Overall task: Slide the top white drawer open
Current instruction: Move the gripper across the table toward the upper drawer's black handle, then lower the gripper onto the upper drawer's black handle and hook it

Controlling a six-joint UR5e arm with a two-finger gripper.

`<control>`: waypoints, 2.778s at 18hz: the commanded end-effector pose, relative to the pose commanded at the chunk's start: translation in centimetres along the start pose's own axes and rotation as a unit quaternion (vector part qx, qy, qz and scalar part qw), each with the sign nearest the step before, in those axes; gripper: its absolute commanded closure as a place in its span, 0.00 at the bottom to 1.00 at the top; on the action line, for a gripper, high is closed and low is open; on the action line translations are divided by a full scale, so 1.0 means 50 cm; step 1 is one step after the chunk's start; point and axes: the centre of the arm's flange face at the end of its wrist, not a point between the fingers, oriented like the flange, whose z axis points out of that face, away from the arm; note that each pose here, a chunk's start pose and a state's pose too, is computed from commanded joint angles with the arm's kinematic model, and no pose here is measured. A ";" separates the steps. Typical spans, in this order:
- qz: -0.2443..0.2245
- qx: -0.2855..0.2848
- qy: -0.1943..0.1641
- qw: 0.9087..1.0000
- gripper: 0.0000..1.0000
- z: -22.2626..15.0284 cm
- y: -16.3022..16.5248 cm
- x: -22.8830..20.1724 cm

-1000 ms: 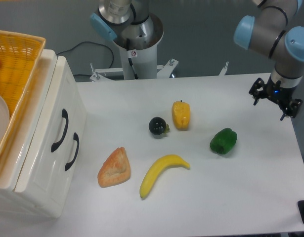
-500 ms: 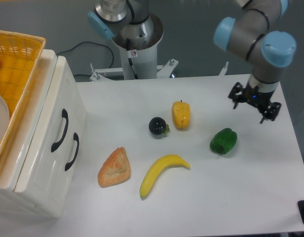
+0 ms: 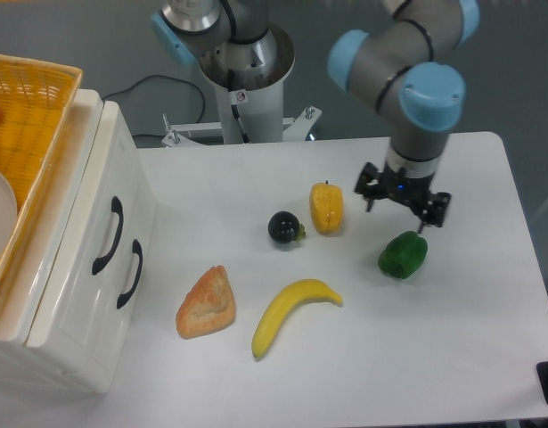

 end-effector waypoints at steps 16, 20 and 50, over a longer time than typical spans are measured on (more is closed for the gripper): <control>-0.116 0.003 0.066 0.991 0.00 -0.030 -0.126 0.165; -0.123 0.017 0.079 0.989 0.00 -0.038 -0.162 0.207; -0.120 0.071 0.172 0.975 0.00 -0.087 -0.287 0.414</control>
